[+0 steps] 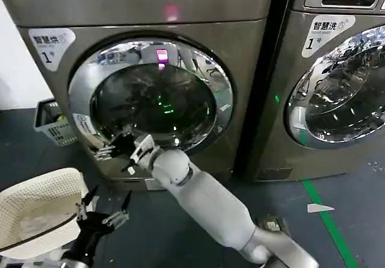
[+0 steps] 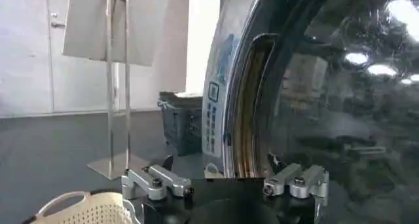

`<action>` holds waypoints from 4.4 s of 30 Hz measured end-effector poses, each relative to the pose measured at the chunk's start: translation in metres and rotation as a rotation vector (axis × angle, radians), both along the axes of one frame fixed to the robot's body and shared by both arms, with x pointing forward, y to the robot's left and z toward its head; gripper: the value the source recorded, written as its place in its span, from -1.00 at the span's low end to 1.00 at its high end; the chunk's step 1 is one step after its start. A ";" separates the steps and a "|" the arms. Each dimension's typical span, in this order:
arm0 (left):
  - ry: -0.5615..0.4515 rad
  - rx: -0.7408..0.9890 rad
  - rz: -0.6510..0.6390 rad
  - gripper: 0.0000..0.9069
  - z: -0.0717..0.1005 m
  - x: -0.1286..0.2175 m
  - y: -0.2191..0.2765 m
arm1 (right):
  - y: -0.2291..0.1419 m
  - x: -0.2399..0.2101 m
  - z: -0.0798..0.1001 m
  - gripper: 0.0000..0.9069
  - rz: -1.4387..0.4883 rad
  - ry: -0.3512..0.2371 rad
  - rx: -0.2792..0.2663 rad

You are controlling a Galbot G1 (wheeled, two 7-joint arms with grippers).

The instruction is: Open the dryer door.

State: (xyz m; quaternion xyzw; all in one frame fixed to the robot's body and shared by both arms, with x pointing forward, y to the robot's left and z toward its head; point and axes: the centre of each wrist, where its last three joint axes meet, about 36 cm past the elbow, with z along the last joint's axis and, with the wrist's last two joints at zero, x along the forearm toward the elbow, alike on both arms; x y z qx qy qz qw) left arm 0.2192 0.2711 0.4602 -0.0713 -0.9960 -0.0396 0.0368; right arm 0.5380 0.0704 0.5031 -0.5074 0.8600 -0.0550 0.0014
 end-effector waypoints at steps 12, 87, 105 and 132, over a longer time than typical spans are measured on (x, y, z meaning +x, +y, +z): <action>-0.010 -0.002 -0.001 1.00 0.003 0.000 -0.001 | 0.010 0.008 -0.003 1.00 0.026 -0.012 -0.019; -0.077 0.082 0.273 1.00 0.040 -0.013 0.196 | 0.002 -0.018 0.016 1.00 0.601 -0.035 0.078; -0.119 0.056 0.276 1.00 0.053 -0.004 0.207 | -0.041 -0.038 0.014 1.00 0.721 -0.068 0.080; -0.174 0.022 0.158 1.00 0.051 0.033 0.180 | -0.113 -0.069 0.010 1.00 0.834 -0.150 0.164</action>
